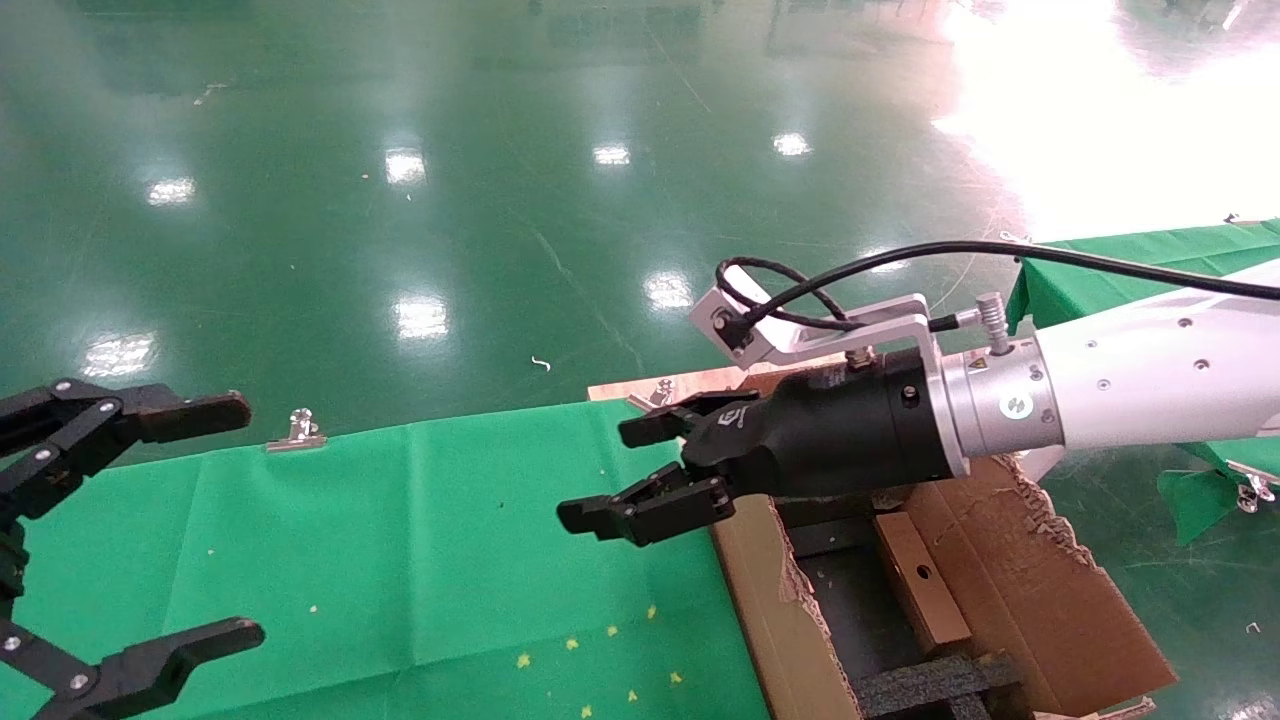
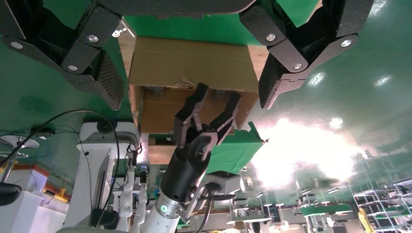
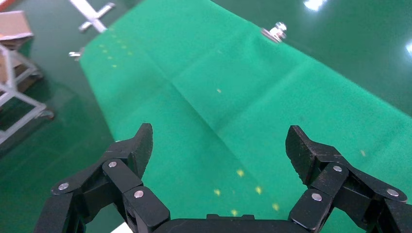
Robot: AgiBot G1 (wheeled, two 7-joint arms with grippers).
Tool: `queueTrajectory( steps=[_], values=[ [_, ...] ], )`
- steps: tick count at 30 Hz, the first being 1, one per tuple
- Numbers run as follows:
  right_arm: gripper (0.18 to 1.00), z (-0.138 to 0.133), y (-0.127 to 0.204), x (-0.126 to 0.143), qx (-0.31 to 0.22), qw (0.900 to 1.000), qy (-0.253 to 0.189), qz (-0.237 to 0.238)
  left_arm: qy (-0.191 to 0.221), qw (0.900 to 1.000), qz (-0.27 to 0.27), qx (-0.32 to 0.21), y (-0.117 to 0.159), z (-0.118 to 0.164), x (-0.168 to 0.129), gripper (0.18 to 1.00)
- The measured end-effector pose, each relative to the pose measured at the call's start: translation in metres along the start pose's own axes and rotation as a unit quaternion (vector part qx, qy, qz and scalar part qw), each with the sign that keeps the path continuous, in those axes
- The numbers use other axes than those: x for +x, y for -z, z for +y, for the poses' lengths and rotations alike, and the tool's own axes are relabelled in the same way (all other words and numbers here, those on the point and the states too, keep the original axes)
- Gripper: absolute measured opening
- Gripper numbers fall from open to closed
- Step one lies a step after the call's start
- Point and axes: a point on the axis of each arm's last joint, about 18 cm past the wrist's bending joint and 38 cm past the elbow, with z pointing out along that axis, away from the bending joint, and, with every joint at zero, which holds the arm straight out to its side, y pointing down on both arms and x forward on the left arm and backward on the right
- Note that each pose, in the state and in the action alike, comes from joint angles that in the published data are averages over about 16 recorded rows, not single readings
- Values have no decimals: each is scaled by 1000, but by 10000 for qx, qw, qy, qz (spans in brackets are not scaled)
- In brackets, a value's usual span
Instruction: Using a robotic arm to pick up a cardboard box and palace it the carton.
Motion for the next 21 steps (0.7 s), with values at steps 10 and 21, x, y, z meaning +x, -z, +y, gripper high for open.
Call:
queueTrajectory(
  steps=[10, 21],
  values=[
    [1001, -4, 4, -21, 575, 9934, 732, -664, 0, 10000, 0, 0, 0, 0, 0, 1001],
    [1001, -3, 21, -41, 1386, 9707, 1581, -1162, 0, 10000, 0, 0, 0, 0, 0, 1001]
  ],
)
